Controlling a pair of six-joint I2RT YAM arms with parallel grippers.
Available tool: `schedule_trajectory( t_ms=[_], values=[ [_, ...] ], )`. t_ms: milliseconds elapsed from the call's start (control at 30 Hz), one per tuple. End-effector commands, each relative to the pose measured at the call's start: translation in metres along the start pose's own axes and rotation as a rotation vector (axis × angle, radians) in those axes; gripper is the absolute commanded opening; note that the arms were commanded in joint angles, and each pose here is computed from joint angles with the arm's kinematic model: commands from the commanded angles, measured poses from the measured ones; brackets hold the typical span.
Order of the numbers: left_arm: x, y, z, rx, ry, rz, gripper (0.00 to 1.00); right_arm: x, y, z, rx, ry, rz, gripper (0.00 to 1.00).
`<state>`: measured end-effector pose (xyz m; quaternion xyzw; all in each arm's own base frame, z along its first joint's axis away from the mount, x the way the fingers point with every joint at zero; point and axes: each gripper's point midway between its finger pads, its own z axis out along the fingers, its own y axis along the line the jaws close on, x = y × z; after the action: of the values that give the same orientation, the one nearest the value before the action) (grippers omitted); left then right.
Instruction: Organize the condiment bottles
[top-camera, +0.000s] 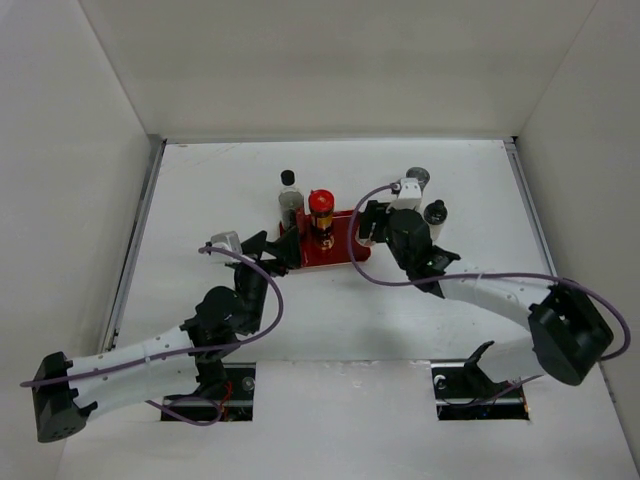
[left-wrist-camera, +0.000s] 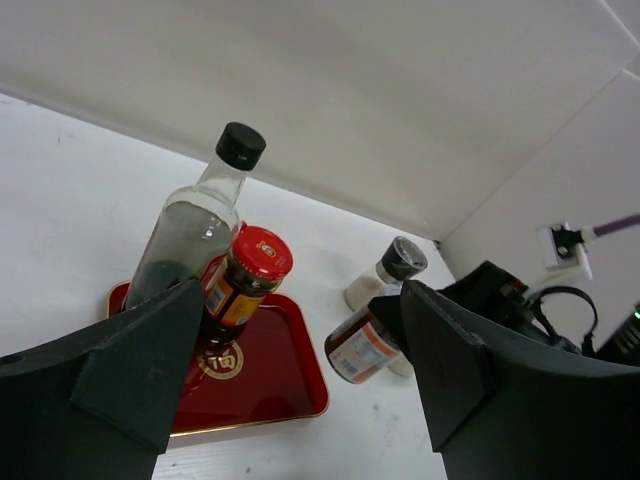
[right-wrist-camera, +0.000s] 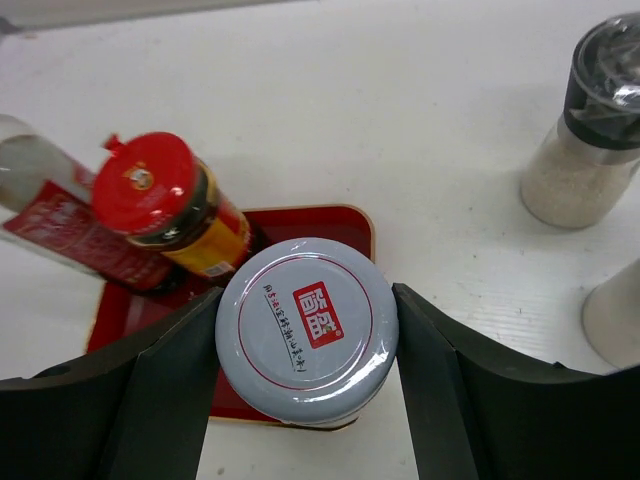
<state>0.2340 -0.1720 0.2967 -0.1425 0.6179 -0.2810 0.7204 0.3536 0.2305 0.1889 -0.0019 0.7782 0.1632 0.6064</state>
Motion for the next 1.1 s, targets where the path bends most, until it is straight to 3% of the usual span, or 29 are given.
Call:
schedule_trajectory(
  t_ms=[0,500,700,900,1067],
  values=[
    [0.003,0.002,-0.001,0.016,-0.02,-0.027,0.79,-0.055,0.034,0.025,-0.106,-0.137,0.088,0.41],
    [0.047,0.04,-0.008,-0.038,0.042,0.059,0.8,-0.023,0.027,0.101,-0.048,-0.106,0.053,0.44],
    [0.059,0.05,-0.008,-0.055,0.054,0.081,0.8,-0.007,0.024,0.115,-0.025,-0.114,0.033,0.56],
    [0.068,0.055,-0.008,-0.062,0.055,0.086,0.8,-0.01,0.024,0.11,-0.03,-0.118,0.041,0.86],
    [0.069,0.056,-0.006,-0.064,0.045,0.08,0.8,-0.037,0.02,0.08,-0.031,-0.159,0.094,0.92]
  ],
)
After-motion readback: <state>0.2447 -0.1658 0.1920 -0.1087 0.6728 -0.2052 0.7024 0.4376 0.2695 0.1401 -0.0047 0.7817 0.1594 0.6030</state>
